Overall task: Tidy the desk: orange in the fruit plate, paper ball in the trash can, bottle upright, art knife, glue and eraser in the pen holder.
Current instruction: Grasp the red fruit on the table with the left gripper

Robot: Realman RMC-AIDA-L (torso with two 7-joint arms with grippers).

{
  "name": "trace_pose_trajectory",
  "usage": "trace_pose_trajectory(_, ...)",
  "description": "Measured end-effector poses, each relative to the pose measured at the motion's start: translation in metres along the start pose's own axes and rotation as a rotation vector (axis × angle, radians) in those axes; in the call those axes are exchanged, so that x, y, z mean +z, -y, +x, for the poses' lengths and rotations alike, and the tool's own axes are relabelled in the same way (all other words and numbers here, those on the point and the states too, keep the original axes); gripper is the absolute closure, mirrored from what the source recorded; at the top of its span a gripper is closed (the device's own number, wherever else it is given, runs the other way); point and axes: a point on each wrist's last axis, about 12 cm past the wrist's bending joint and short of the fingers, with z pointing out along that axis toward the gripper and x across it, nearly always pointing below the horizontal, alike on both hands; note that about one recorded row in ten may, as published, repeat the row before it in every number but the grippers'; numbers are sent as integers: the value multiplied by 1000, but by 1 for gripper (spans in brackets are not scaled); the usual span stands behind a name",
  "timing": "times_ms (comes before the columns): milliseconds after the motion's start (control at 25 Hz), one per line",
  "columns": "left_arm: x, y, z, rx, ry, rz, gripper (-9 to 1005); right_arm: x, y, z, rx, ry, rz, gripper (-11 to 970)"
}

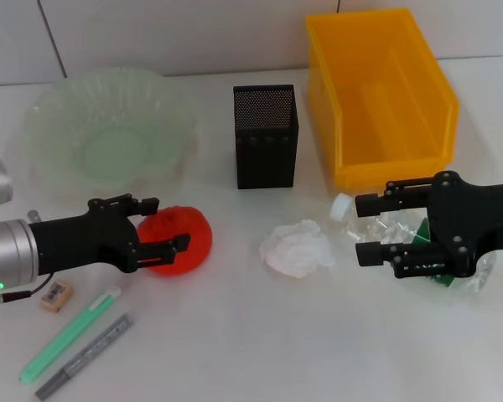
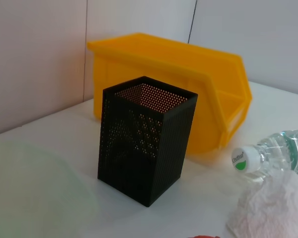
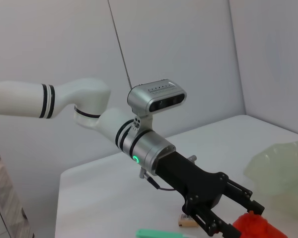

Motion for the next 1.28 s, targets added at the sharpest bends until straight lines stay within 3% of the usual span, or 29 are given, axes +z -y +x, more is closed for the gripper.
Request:
trace_pose_trajectory(480, 12, 2, -1, 23, -27, -9, 212, 0, 0, 0, 1, 0, 1, 309)
trace_pose_trajectory(1200, 9, -4, 5, -12, -48, -65, 217, 0, 1, -1, -2, 0, 0, 310)
trace_pose_trajectory(1280, 9, -4, 5, -13, -49, -66, 299, 0, 1, -1, -2, 0, 0, 310)
